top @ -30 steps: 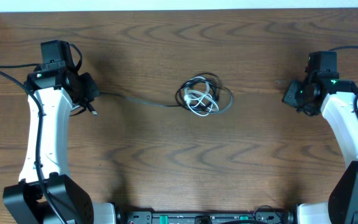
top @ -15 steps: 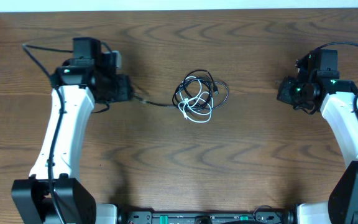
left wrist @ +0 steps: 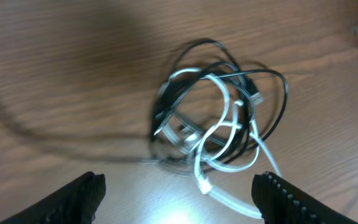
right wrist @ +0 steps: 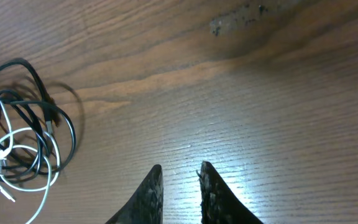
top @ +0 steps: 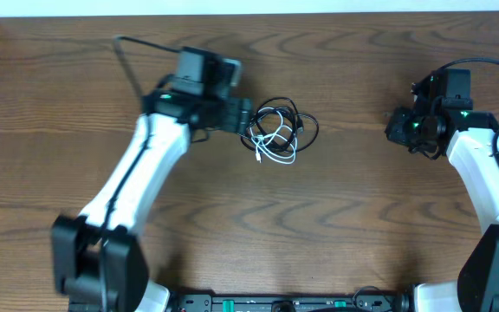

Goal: Untangle cables

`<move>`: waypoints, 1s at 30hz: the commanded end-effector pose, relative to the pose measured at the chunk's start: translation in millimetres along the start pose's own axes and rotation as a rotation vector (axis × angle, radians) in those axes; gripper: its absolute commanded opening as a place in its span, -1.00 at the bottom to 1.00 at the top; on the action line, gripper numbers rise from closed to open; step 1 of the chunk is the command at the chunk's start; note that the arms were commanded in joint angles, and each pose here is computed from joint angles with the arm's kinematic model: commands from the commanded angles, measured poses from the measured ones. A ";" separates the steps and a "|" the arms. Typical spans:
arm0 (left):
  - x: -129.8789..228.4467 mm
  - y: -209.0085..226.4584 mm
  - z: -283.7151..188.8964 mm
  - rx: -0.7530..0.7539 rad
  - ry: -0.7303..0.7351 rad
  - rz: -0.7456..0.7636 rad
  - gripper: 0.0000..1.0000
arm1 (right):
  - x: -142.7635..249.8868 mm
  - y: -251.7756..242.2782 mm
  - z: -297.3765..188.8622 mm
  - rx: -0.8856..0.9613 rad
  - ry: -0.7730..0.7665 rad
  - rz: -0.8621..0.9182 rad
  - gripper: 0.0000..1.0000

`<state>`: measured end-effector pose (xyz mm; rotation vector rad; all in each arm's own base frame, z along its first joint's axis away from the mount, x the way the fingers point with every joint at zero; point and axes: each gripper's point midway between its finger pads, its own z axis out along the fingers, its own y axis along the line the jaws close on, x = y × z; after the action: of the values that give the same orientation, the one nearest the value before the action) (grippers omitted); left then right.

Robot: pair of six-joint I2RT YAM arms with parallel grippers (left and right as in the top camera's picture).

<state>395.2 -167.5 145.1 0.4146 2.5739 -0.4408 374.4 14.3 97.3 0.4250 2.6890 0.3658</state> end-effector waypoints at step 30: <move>-13.3 -69.3 59.6 0.093 -0.023 0.026 -0.85 | 17.2 63.7 -6.8 -0.293 0.054 -0.173 -0.71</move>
<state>394.9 -243.4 38.5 0.5827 2.6783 -0.4410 375.3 37.3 102.2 0.3024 2.6841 0.4890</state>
